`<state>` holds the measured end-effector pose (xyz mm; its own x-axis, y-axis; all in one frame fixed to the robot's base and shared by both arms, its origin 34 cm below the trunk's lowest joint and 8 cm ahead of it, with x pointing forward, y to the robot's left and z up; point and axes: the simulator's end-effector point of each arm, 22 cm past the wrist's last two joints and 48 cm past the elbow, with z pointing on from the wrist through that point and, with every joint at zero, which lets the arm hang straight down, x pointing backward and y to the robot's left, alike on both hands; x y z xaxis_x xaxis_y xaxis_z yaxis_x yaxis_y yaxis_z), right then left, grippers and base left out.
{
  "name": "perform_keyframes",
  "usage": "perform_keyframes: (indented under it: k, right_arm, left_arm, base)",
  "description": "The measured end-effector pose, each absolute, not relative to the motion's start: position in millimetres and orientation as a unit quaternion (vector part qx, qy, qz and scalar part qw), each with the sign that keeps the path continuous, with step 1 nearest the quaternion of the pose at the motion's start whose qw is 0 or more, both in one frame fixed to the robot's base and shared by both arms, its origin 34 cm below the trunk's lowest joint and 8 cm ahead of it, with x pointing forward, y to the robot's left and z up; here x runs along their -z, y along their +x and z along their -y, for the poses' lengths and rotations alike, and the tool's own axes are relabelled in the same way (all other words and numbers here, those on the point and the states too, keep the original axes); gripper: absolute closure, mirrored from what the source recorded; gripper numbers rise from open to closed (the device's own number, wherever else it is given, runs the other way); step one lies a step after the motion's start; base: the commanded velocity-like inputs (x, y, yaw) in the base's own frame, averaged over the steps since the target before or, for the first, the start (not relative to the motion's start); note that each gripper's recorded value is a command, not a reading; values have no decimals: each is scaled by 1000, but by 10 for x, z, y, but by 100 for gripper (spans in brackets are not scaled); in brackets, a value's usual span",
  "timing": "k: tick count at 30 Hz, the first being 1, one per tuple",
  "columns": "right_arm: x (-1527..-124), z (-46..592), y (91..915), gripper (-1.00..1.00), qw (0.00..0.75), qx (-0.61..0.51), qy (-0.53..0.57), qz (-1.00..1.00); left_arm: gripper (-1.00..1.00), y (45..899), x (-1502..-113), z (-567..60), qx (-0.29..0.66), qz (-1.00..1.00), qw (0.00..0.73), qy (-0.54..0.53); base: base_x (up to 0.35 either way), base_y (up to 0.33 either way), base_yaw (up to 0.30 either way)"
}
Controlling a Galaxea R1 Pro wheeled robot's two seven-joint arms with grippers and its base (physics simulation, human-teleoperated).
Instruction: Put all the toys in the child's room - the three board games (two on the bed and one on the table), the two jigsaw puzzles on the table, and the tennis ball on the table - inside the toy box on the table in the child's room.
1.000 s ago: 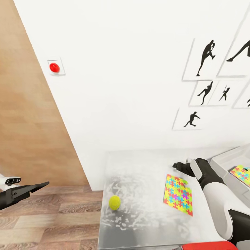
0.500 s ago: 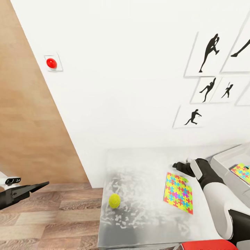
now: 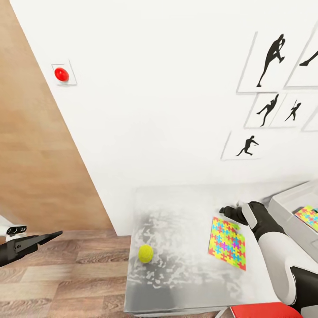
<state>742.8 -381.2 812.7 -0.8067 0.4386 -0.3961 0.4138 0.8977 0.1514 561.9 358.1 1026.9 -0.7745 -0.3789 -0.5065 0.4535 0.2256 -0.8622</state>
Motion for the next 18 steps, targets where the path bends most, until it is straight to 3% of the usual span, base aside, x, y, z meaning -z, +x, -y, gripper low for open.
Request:
perform_keyframes:
  k: [18]
  right_arm:
    - [-8026, 3827, 7418, -100, 210, -23, 220, -952]
  left_arm:
    - [-100, 5622, -10164, -3580, 622, -712, 326, 19]
  base:
    - [0, 0, 0]
